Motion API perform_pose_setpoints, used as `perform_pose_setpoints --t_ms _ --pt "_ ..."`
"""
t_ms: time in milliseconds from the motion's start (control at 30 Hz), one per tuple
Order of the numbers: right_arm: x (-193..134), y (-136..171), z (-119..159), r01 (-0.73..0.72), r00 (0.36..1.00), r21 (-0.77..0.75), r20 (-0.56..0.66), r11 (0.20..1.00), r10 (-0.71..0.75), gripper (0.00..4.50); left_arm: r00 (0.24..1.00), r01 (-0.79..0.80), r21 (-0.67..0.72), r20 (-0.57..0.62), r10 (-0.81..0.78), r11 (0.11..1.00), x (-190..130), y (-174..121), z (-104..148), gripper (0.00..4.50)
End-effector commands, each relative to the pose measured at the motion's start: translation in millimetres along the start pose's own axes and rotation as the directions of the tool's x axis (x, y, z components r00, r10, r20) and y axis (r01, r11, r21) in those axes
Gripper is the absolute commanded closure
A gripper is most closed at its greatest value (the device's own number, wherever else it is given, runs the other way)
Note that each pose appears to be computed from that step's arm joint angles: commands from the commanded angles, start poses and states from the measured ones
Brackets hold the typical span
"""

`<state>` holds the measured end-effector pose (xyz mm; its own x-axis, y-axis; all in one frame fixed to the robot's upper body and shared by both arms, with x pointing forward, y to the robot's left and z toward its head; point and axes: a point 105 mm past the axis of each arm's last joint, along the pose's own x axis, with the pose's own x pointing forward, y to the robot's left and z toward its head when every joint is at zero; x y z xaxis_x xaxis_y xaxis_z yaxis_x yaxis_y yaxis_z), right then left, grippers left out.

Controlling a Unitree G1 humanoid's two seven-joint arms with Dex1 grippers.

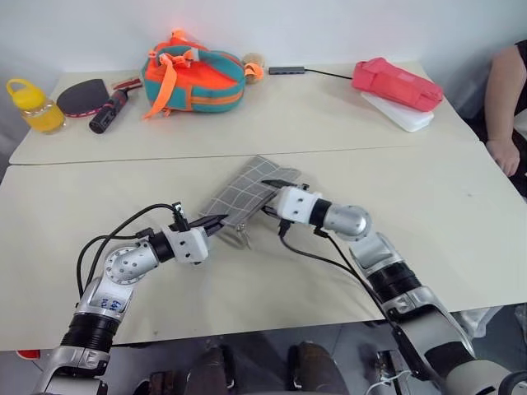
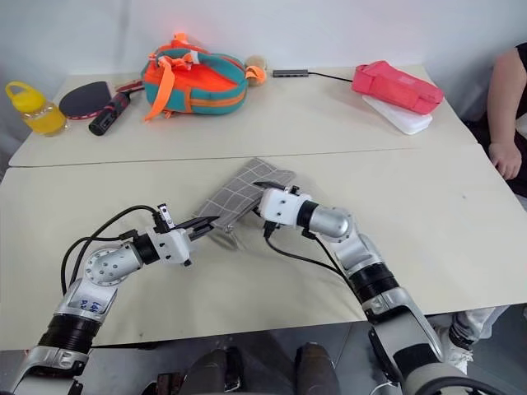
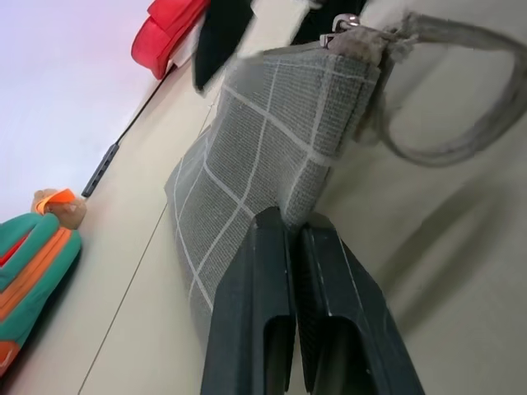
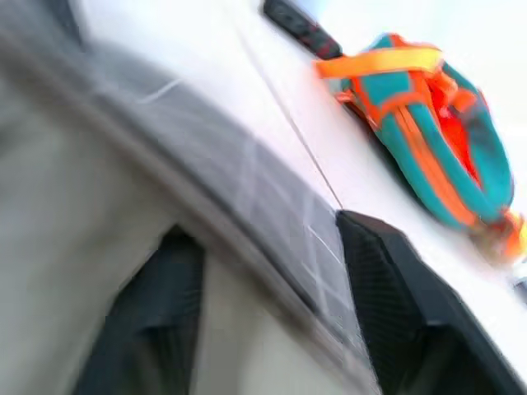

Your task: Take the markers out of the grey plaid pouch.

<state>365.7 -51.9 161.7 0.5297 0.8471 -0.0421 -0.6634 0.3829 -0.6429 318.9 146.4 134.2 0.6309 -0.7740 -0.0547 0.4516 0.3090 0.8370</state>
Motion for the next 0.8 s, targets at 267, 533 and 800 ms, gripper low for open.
perform_pose_setpoints --t_ms 267,533,800 --pt "-64 46 37 -0.223 0.974 0.611 0.116 0.76 0.192 2.05 1.0 0.0 0.037 0.031 -0.001 0.999 8 2 12 4.5" --pt "-31 88 28 -0.175 0.981 0.712 0.07 0.68 0.179 2.05 0.999 0.004 0.047 0.046 -0.006 0.999 14 4 16 4.5" --pt "0 89 26 -0.147 0.988 0.724 0.082 0.674 0.127 2.05 0.999 0.009 0.047 0.049 -0.012 0.999 13 3 19 4.5"
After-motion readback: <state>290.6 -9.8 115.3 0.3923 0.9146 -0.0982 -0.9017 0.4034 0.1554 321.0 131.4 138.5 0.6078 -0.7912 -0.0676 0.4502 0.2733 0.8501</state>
